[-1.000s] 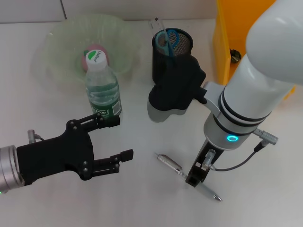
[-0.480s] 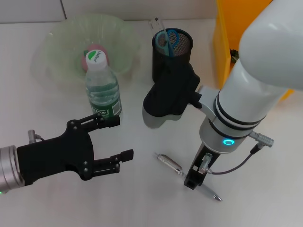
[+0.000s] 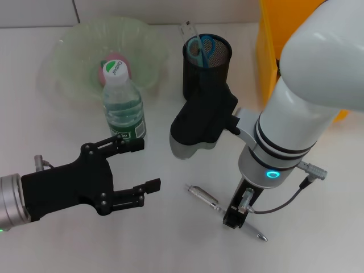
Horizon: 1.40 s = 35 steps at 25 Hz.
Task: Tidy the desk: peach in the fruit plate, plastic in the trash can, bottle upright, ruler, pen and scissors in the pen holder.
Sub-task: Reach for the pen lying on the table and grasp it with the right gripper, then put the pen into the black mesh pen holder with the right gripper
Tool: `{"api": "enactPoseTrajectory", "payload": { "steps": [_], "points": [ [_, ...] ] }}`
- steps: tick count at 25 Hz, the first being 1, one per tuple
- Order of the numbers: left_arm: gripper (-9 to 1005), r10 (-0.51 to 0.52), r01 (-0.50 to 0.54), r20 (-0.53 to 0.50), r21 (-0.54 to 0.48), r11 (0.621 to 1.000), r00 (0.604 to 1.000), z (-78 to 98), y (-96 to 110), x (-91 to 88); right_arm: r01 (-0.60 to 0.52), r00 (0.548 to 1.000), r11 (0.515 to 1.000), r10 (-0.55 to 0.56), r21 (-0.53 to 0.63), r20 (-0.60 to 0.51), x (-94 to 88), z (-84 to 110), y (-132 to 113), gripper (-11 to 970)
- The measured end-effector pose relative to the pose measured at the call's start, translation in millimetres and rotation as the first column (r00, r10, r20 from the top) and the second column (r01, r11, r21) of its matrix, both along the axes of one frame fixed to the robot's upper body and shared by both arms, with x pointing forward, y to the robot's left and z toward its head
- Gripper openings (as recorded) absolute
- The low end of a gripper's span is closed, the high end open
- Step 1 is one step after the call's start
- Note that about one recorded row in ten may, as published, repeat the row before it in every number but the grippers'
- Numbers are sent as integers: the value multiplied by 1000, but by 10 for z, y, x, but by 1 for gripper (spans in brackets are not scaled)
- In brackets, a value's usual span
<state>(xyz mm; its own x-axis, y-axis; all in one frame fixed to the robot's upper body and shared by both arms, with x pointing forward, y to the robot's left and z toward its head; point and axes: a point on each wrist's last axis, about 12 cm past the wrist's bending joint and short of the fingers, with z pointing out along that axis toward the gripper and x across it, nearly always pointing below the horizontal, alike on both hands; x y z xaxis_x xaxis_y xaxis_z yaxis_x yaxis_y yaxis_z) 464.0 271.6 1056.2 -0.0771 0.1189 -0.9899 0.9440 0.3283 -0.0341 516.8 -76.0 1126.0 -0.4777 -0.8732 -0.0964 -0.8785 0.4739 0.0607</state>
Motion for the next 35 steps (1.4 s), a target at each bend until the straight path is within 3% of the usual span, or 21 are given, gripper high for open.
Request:
{"api": "enactPoseTrajectory", "payload": {
  "steps": [19, 24, 35],
  "points": [
    [799, 3, -3, 3, 4, 1000, 1000, 1, -5, 18, -5, 1000, 1000, 5, -5, -9, -16, -12, 1, 326],
    [799, 11, -11, 1, 9, 1000, 1000, -8, -6, 25, -14, 1000, 1000, 14, -14, -10, -34, -33, 4, 215],
    [799, 16, -16, 2, 13, 1000, 1000, -9, -7, 39, -27, 1000, 999, 27, -33, -8, -26, -26, 17, 191]
  ]
}}
